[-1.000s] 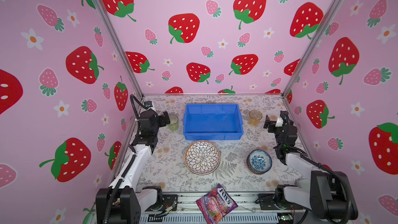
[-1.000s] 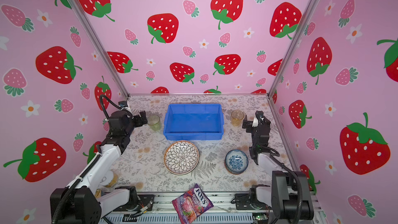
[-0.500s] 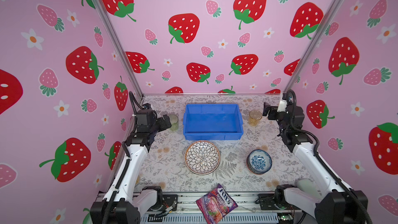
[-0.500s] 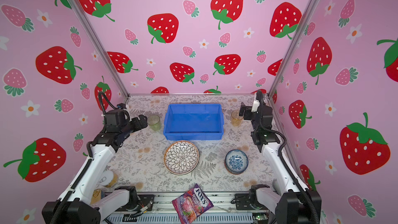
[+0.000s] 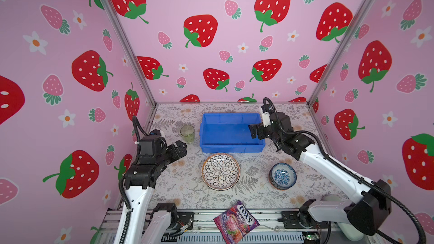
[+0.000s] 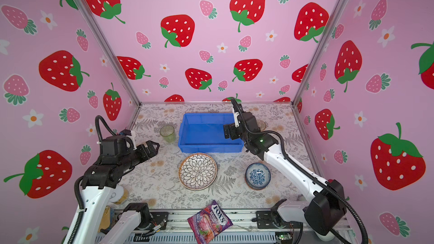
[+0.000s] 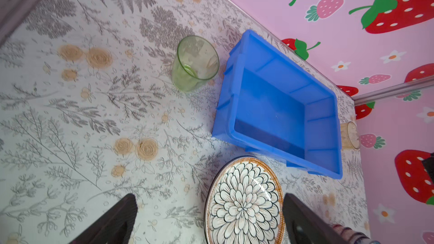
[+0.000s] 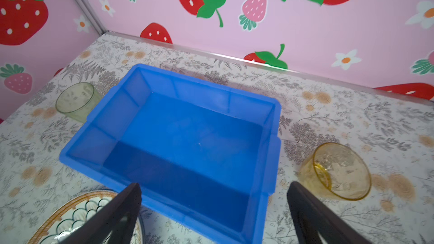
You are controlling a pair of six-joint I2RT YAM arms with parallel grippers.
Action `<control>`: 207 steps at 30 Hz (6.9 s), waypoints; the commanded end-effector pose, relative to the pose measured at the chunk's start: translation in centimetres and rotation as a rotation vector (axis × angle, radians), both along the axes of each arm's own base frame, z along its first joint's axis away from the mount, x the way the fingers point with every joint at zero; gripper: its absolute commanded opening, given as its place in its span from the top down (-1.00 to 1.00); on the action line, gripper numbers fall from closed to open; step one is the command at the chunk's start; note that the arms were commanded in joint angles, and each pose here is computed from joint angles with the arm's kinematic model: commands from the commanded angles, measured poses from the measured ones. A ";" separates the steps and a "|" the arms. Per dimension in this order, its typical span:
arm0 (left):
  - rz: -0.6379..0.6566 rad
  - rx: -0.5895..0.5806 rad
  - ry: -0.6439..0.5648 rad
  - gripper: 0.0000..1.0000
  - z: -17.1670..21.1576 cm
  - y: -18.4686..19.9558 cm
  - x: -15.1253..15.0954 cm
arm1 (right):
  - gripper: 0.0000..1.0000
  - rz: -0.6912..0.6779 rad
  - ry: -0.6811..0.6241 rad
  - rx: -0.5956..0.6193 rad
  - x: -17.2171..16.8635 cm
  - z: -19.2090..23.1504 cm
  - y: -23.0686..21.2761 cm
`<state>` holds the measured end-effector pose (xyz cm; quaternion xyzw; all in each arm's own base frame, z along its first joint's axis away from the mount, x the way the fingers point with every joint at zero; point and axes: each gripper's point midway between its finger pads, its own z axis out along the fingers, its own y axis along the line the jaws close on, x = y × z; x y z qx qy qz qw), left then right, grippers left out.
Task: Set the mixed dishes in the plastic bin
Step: 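Move both grippers toward the stacked plates from opposite sides, then lower both grippers onto the rim of the orange-rimmed flower plate, then pinch the flower plate rim with both grippers and tilt it up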
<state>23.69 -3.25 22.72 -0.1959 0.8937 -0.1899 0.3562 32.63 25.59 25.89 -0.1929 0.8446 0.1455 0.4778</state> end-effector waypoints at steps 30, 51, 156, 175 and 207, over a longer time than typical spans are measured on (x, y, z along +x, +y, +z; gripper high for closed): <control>-0.097 -0.349 0.317 -0.98 -12.2 -7.9 -2.4 | -0.70 0.193 0.601 0.182 -12.1 -13.7 7.0; -0.134 -0.324 0.333 -0.98 -13.5 -9.3 -1.7 | -0.64 0.176 0.711 0.193 -13.8 -17.4 8.1; -0.192 -0.316 0.342 -0.84 -13.0 -11.1 -1.3 | -0.51 0.267 0.783 0.304 -15.9 -16.4 11.9; -0.217 -0.324 0.325 -0.49 -12.0 -12.0 -1.0 | -0.51 0.303 0.801 0.333 -16.3 -16.6 12.6; -0.226 -0.332 0.321 0.39 -11.6 -12.7 -0.7 | -0.51 0.366 0.803 0.354 -16.7 -16.4 13.7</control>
